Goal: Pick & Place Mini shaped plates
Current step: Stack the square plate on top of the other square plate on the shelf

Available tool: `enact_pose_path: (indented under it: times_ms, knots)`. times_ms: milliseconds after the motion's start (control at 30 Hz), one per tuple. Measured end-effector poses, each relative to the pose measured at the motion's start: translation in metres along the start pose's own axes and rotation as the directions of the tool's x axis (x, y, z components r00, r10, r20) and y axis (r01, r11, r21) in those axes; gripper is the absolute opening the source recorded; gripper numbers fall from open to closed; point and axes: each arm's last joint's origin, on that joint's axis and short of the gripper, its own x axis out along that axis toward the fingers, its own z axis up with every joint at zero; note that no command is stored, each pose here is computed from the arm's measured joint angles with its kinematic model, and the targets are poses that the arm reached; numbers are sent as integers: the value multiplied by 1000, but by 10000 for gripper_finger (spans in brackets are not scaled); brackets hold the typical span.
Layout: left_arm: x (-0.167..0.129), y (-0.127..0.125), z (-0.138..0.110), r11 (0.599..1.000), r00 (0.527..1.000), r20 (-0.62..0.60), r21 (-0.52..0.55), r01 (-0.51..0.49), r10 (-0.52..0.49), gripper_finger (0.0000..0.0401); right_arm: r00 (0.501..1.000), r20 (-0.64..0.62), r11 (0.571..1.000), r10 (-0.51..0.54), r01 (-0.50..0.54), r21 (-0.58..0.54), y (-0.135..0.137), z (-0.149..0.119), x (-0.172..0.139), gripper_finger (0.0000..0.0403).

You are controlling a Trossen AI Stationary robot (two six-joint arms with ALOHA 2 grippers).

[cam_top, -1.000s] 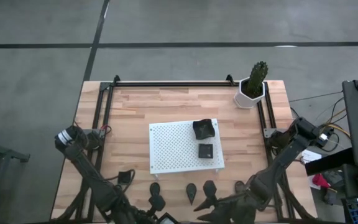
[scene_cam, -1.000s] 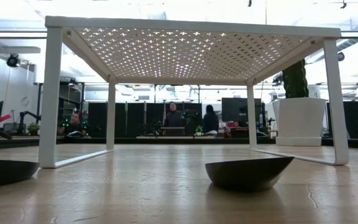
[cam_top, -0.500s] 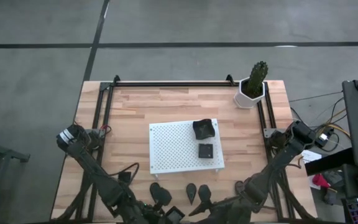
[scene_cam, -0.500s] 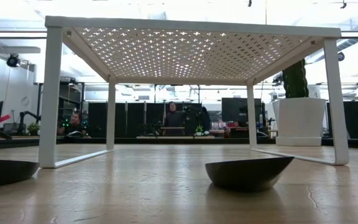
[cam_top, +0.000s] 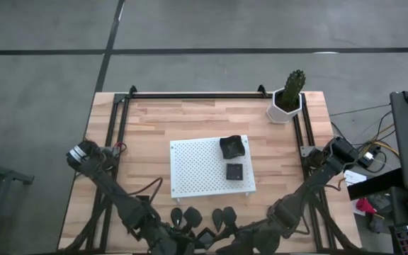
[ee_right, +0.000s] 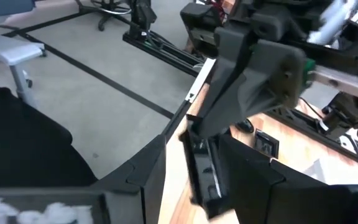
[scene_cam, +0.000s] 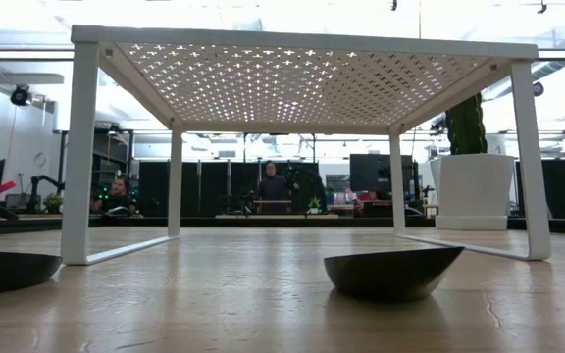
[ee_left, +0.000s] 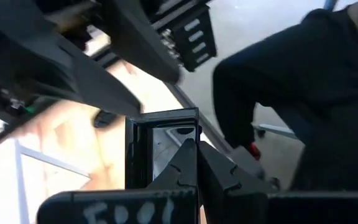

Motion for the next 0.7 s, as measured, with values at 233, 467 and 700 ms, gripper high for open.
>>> enact_pose_path:
  times_ms: [233, 467, 700]
  knots:
    - [0, 0, 3, 999, 1000, 24, 35, -20, 19, 0, 1000, -5, 1000, 1, 0, 15, 0, -1, 0, 135]
    - [0, 1, 3, 999, 999, 34, 31, -23, 22, 0, 1000, -10, 1000, -1, 1, 18, 0, -1, 0, 119]
    - [0, 1, 4, 999, 999, 43, 26, -25, 24, 0, 1000, -12, 1000, -7, 7, 27, -2, -1, 1, 101]
